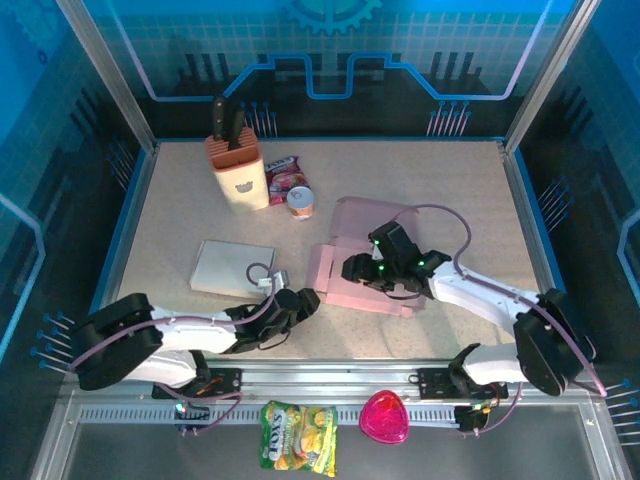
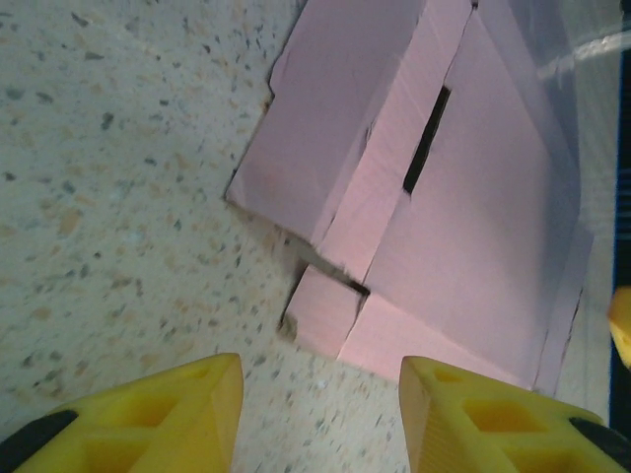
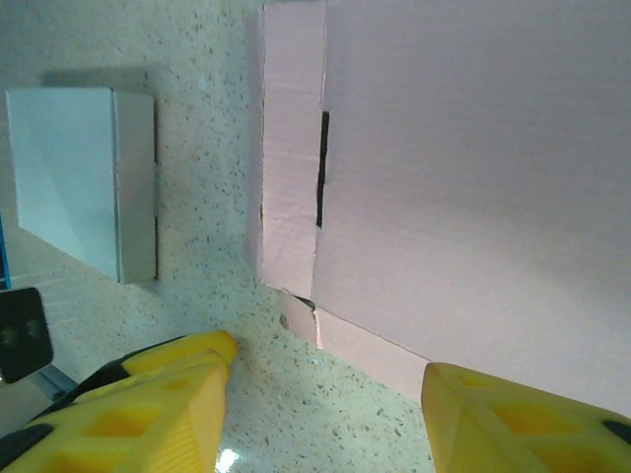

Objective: Fold the paper box

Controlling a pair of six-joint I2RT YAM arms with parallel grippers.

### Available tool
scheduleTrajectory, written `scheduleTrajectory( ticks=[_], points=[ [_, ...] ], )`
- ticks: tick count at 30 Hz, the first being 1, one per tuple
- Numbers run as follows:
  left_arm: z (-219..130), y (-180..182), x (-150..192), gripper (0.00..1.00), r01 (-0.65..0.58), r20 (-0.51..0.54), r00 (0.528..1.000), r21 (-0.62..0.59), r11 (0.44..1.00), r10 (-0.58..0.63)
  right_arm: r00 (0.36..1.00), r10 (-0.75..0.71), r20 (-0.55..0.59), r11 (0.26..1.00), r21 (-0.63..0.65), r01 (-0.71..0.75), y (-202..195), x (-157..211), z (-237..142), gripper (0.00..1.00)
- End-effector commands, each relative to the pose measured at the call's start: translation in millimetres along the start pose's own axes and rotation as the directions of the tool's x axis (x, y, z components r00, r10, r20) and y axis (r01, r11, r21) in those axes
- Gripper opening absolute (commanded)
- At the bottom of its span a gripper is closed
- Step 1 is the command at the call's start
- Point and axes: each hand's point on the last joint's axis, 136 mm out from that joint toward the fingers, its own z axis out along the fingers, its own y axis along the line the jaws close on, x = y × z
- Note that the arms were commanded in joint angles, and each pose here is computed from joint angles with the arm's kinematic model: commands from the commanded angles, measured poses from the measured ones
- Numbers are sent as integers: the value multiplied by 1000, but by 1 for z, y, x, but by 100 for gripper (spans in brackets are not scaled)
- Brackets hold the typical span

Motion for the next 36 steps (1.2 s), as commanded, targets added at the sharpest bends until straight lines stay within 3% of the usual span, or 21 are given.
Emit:
scheduleTrajectory(
  ticks=[1, 13, 18, 26, 36],
  points=[
    [6, -32, -15, 46, 115, 85, 989, 105, 988, -124, 999, 51, 3, 998, 47, -51, -26, 3, -3, 57],
    [32, -12, -11, 41, 289, 107, 948, 95, 953, -298, 994, 104, 37, 994, 30, -105, -43, -6, -15, 57],
    [37, -7, -14, 39, 305, 125, 941, 91, 948, -315, 991, 121, 55, 991, 56, -124, -60, -14, -19, 57],
    [41, -3, -12, 38, 319, 121, 937, 89, 944, -328, 968, 205, 141, 973, 82, -218, -114, -61, -39, 57],
    [48, 8, -8, 35, 362, 123, 921, 85, 928, -371, 964, 242, 110, 959, 124, -255, -144, -74, -27, 56]
  ],
)
